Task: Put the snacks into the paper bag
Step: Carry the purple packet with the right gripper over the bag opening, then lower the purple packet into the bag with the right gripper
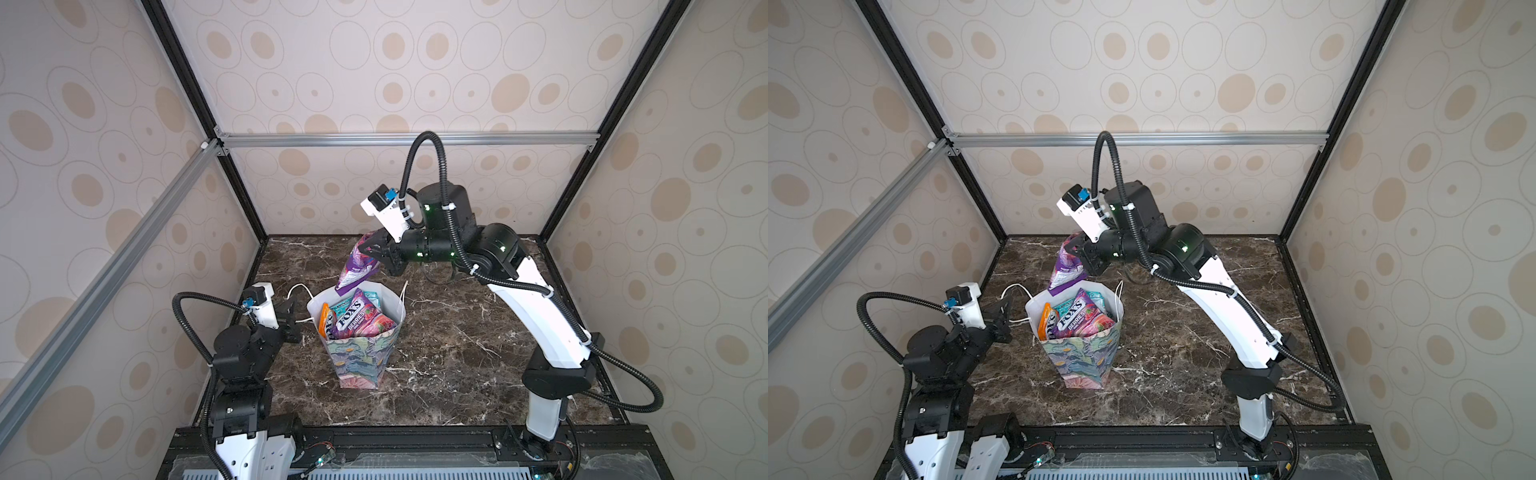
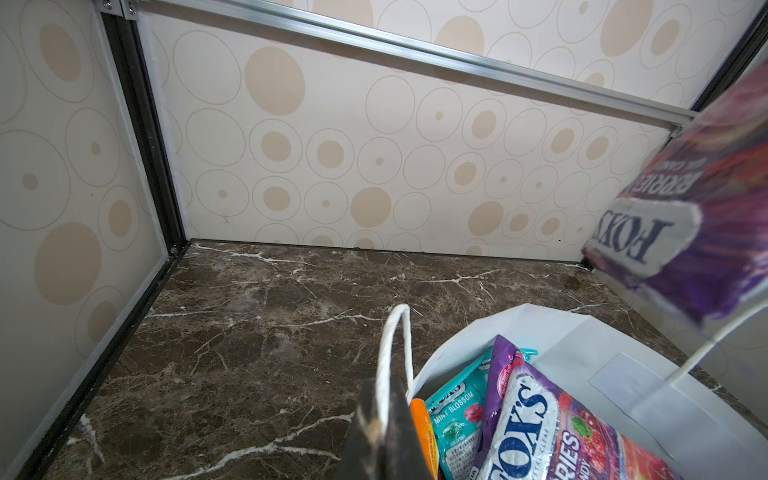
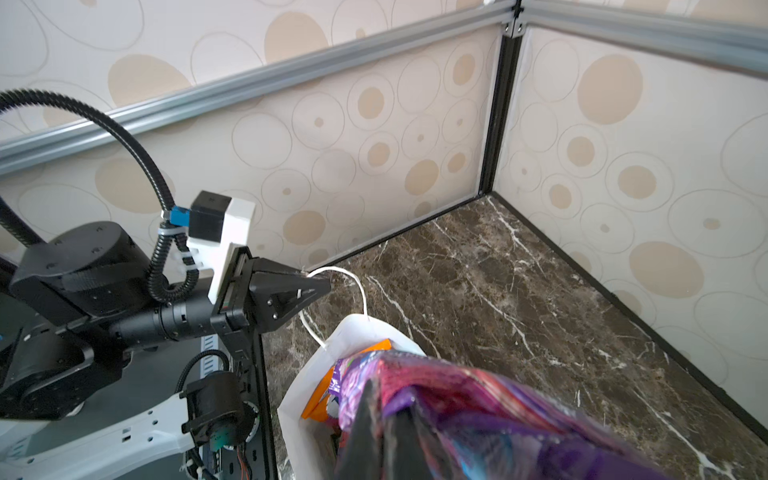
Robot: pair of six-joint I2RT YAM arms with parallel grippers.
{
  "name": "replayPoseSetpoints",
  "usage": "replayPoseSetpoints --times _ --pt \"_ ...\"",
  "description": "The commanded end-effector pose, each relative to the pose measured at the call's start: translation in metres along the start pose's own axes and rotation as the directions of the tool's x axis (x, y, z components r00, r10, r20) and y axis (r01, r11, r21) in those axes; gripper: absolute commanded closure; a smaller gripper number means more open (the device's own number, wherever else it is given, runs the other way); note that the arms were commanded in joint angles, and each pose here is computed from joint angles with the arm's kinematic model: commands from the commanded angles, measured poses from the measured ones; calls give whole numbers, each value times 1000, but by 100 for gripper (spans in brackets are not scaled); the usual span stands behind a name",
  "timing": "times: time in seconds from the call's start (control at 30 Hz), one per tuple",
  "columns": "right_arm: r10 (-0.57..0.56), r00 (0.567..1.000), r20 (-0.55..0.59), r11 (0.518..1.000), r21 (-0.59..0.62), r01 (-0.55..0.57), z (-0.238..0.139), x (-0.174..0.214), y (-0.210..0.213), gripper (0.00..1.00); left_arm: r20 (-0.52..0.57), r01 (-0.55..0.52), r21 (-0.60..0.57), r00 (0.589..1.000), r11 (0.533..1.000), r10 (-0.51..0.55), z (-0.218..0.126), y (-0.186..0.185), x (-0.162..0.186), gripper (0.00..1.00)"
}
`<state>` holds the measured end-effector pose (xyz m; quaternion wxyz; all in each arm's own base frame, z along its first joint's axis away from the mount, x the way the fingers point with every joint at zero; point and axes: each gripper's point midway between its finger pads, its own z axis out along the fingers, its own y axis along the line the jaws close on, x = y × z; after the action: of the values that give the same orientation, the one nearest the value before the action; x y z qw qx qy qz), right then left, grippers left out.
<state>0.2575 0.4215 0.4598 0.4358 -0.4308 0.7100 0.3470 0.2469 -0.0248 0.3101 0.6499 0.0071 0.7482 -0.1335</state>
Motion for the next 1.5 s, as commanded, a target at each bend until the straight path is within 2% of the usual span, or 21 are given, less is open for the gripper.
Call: replayPoseSetpoints --times 0.0,0.3,0.57,0.97,1.13,1.4,1.47 --pt "-59 998 24 998 -17 59 -3 -8 15 100 17 -20 16 1000 1000 19 -3 -4 -5 100" --pt "-58 996 -62 998 -17 57 24 18 18 100 20 -21 18 1000 1000 21 -3 -5 -6 100" --pt "-90 993 -76 996 -21 89 30 22 30 100 24 -22 17 999 1000 22 -4 -5 -6 100" --pt "-112 983 -147 993 15 116 65 47 18 100 27 -24 14 999 1000 24 -5 -5 -7 100" --pt "-159 978 -134 987 2 161 78 50 24 100 28 -24 14 999 1000 24 -5 -5 -7 100" --pt "-169 984 -60 986 4 169 79 40 30 100 29 -23 11 999 1000 23 -6 -4 -7 100" --pt "-163 984 -70 986 9 164 83 50 28 100 28 -25 12 999 1000 24 -5 -4 -7 100"
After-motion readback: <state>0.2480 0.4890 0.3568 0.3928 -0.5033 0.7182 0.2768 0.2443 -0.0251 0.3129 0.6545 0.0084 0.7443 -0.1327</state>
